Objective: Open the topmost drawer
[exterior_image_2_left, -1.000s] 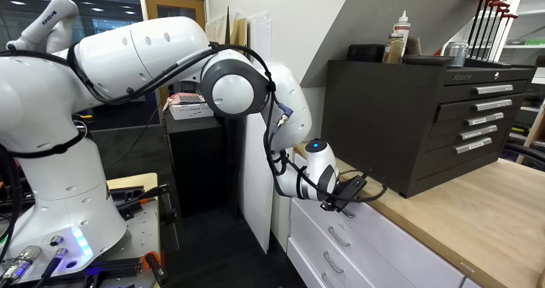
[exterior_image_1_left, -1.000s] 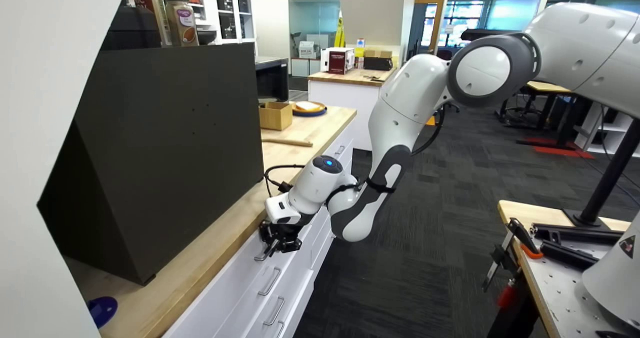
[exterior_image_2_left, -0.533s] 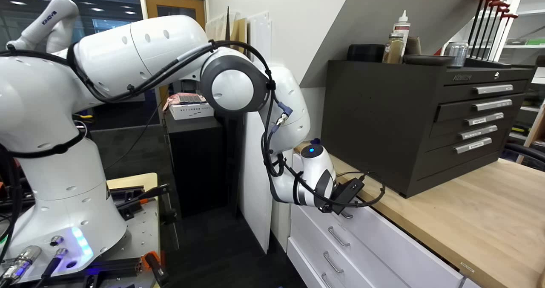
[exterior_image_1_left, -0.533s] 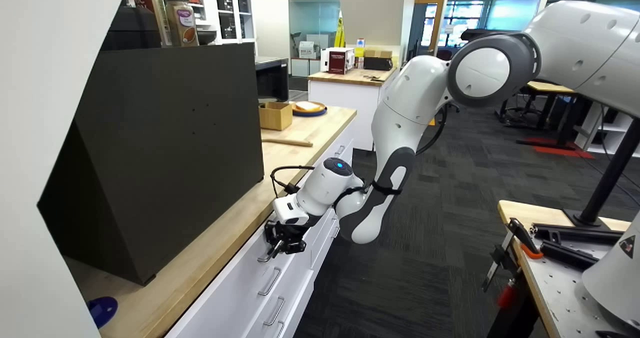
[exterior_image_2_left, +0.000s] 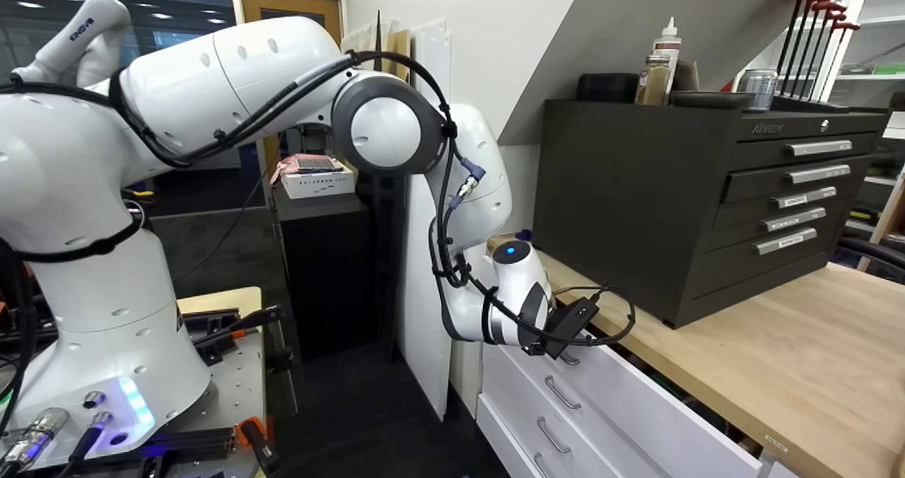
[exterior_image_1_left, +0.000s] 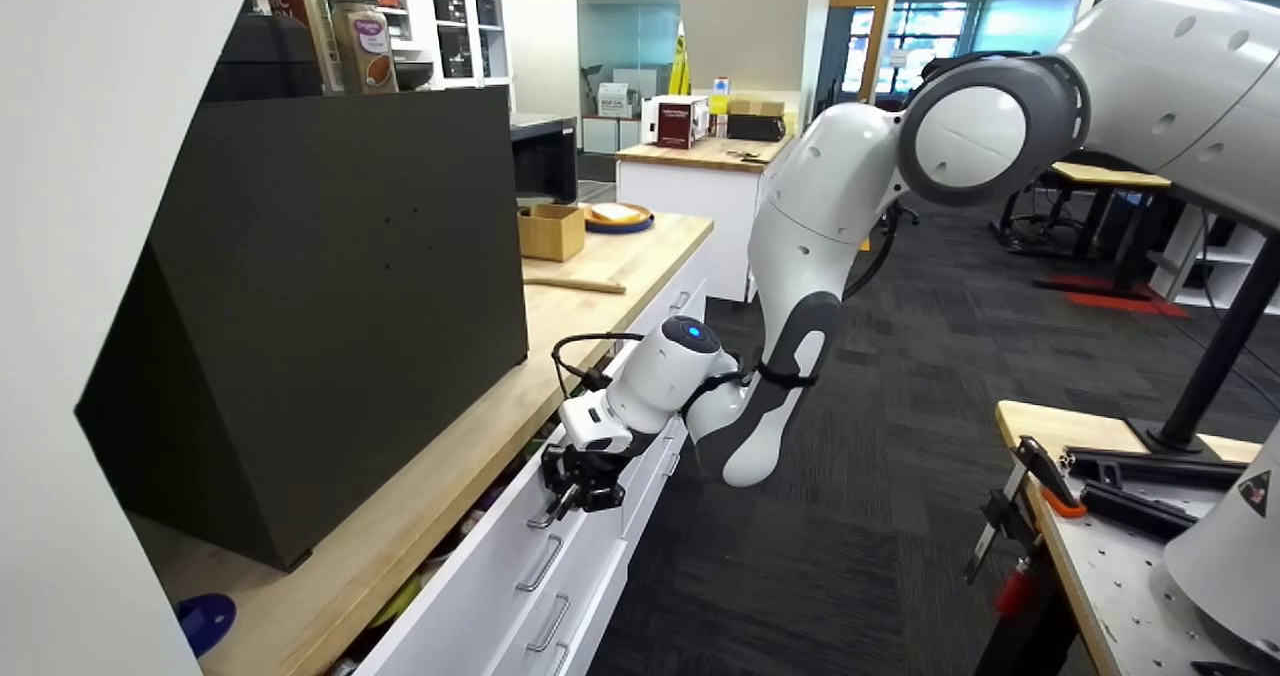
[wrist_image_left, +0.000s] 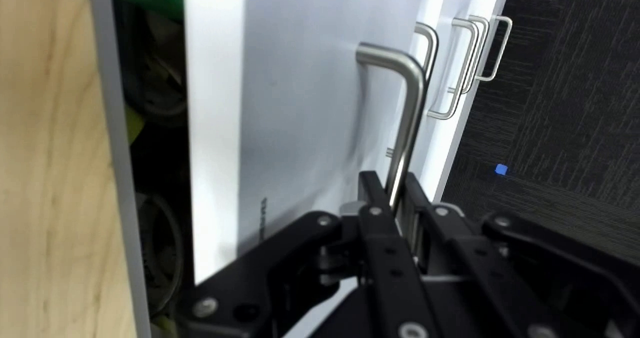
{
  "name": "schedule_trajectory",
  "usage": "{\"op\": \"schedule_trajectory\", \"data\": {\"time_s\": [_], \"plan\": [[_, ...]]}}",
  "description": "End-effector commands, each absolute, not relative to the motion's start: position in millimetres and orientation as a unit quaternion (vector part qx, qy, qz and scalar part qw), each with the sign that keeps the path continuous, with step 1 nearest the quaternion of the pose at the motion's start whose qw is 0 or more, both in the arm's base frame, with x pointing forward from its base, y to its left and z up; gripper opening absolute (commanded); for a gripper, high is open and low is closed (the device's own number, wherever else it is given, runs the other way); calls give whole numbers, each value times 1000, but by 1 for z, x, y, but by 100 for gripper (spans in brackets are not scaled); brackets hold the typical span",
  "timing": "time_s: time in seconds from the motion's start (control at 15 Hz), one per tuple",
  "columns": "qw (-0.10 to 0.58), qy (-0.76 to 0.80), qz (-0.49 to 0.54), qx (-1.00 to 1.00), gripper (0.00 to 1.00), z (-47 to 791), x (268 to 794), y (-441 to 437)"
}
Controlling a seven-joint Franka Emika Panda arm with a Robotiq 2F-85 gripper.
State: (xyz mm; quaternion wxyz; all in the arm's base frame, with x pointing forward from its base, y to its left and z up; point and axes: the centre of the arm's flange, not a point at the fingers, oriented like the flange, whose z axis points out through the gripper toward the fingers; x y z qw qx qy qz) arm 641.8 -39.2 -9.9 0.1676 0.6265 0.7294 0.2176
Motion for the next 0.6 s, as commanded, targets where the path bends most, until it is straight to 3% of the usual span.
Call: {"op": "schedule_trajectory", "data": {"time_s": [0.0, 0.53], "plan": [[128, 754, 186, 617, 3, 9, 581, -33], [90, 766, 171, 613, 3, 22, 527, -36]]}}
